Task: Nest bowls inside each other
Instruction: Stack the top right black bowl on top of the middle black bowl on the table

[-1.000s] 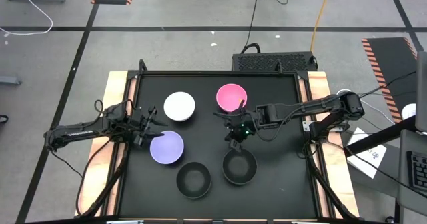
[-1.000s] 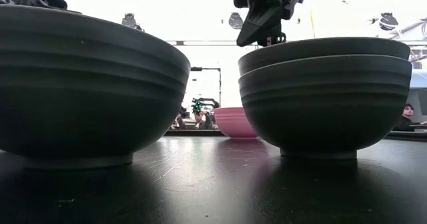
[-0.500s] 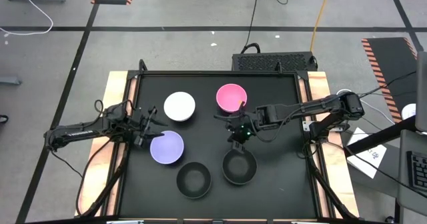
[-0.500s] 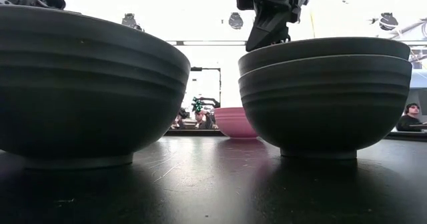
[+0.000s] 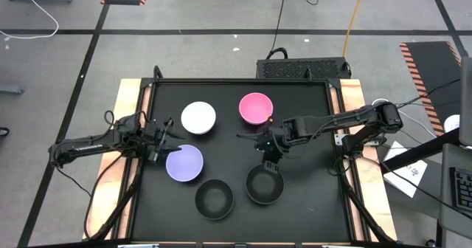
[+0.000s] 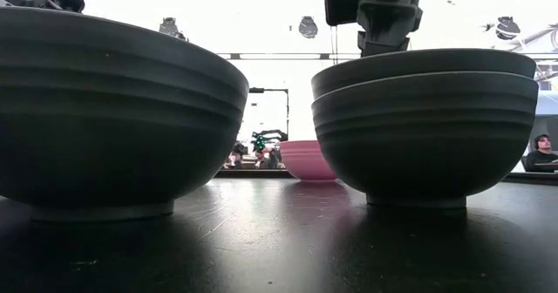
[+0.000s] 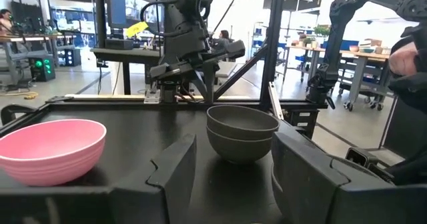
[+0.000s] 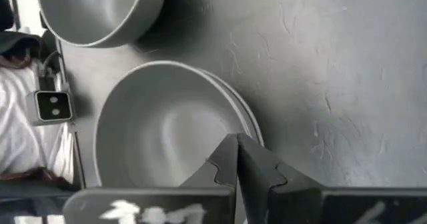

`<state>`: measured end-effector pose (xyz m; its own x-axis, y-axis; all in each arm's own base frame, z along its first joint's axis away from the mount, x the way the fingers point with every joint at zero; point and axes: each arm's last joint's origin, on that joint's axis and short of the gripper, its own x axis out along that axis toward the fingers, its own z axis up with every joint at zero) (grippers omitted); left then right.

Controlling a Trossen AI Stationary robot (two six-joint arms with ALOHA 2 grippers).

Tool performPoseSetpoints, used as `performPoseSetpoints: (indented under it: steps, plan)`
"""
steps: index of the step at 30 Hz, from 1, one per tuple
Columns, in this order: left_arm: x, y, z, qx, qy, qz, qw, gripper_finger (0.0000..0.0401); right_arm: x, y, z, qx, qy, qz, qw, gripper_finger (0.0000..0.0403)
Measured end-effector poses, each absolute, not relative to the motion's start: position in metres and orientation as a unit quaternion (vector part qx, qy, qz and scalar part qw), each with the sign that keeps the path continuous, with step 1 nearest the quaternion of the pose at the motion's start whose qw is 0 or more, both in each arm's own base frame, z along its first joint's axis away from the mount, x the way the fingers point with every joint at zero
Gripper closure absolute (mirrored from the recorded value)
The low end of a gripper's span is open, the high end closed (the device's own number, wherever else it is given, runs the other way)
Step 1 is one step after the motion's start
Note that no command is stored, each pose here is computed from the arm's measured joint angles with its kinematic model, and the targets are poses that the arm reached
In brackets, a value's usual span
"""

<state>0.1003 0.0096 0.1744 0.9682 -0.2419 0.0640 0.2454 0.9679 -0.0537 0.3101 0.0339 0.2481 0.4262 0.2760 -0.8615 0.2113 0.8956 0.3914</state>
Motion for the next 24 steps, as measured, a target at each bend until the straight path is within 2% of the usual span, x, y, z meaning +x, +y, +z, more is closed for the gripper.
performPoseSetpoints:
  steps: [24]
  plan:
    - [0.1, 0.01, 0.173, -0.033, -0.021, -0.122, 0.992, 0.0201, 0.3, 0.056, 0.242, 0.209, 0.58, 0.015, 0.787, 0.0403]
